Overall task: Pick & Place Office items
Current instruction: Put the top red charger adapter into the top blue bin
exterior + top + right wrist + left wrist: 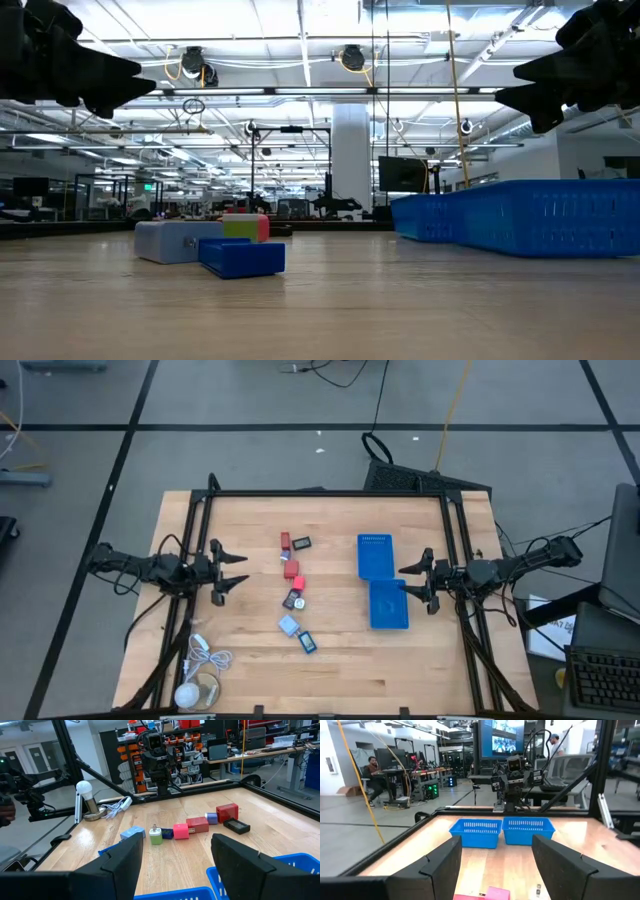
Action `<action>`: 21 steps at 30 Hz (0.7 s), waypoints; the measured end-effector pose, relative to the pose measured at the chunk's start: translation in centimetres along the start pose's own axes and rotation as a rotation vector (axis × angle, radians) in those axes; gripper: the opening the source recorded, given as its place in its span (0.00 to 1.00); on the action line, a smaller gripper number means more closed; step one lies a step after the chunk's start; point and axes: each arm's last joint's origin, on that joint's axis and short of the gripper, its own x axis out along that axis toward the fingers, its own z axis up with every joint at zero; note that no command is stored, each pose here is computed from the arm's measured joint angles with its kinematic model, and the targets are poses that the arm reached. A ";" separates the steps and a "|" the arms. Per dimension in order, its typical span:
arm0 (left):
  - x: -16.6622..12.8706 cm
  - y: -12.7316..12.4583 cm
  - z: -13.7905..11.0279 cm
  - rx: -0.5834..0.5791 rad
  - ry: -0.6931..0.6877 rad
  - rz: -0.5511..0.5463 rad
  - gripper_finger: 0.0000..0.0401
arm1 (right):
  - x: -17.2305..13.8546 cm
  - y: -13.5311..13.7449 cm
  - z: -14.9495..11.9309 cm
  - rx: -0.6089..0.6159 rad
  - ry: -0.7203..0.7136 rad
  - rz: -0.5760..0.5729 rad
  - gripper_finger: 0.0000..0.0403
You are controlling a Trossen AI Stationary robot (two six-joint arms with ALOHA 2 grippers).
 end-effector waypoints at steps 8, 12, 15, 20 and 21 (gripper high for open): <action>-0.2 0.9 1.7 -0.122 -0.158 0.248 0.60 | 0.0 0.0 0.0 0.000 0.000 0.000 0.56; -0.5 1.4 2.3 -0.277 -0.231 0.392 0.60 | 0.0 0.0 0.0 0.000 0.000 0.000 0.56; -0.7 1.7 2.7 -0.396 -0.282 0.472 0.60 | 0.0 0.0 0.0 0.000 0.000 0.000 0.56; 0.2 1.7 2.0 -0.512 -0.204 0.555 0.60 | 0.0 0.0 0.0 0.000 0.000 0.000 0.56; 0.5 1.7 2.0 -0.515 -0.173 0.563 0.60 | 0.0 0.0 0.0 0.000 0.000 0.000 0.56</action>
